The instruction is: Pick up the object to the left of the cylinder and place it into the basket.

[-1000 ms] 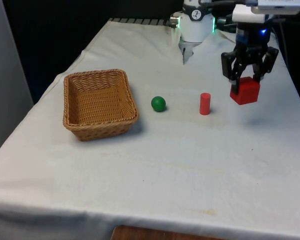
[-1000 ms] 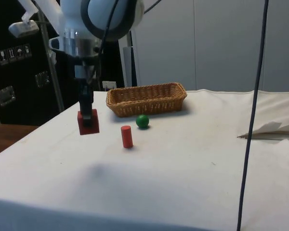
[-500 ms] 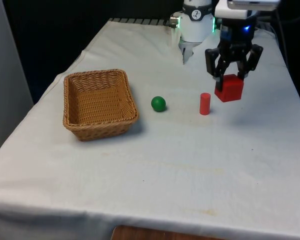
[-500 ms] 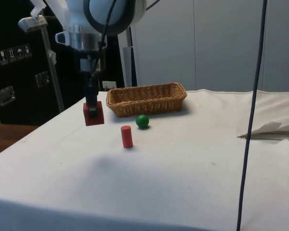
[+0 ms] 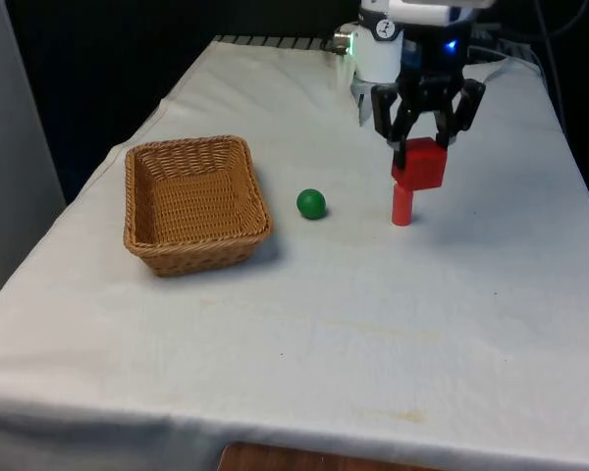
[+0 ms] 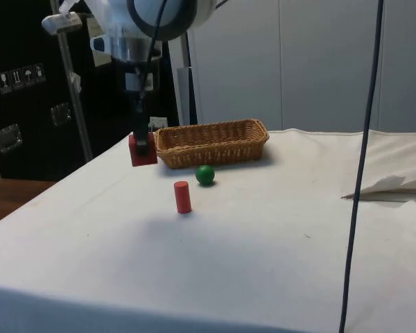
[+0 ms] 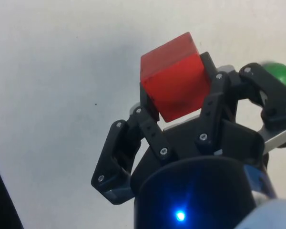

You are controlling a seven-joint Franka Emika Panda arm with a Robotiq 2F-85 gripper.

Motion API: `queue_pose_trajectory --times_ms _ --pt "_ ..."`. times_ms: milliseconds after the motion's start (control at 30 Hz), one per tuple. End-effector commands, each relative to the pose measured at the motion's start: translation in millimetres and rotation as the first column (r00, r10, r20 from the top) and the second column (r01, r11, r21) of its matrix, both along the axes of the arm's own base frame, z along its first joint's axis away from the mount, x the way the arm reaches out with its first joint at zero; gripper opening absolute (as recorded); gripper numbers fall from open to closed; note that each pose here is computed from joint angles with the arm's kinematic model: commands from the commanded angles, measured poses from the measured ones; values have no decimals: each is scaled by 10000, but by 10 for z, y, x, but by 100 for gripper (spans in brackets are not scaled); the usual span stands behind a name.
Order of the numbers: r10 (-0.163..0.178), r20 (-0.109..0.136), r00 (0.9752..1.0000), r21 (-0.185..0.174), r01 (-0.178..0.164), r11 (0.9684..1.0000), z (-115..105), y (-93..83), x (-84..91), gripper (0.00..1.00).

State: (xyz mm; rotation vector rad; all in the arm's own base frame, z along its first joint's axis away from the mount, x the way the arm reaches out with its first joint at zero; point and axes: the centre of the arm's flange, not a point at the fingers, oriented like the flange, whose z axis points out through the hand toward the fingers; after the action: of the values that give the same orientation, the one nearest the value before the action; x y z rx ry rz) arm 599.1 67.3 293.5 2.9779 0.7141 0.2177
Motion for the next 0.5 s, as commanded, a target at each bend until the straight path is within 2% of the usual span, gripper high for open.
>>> queue_pose_trajectory --times_ms 0,167,200,233,467 --pt "-15 -24 10000 -113 14 9999 51 -76 -13 2" --pt "-35 -14 10000 -188 35 9998 165 -212 -15 2" --pt "-31 -6 10000 -85 31 10000 137 -171 -4 2" --pt "-41 -14 10000 -201 40 9998 184 -234 -14 2" --pt "-70 19 10000 -271 70 9996 299 -430 -15 2"
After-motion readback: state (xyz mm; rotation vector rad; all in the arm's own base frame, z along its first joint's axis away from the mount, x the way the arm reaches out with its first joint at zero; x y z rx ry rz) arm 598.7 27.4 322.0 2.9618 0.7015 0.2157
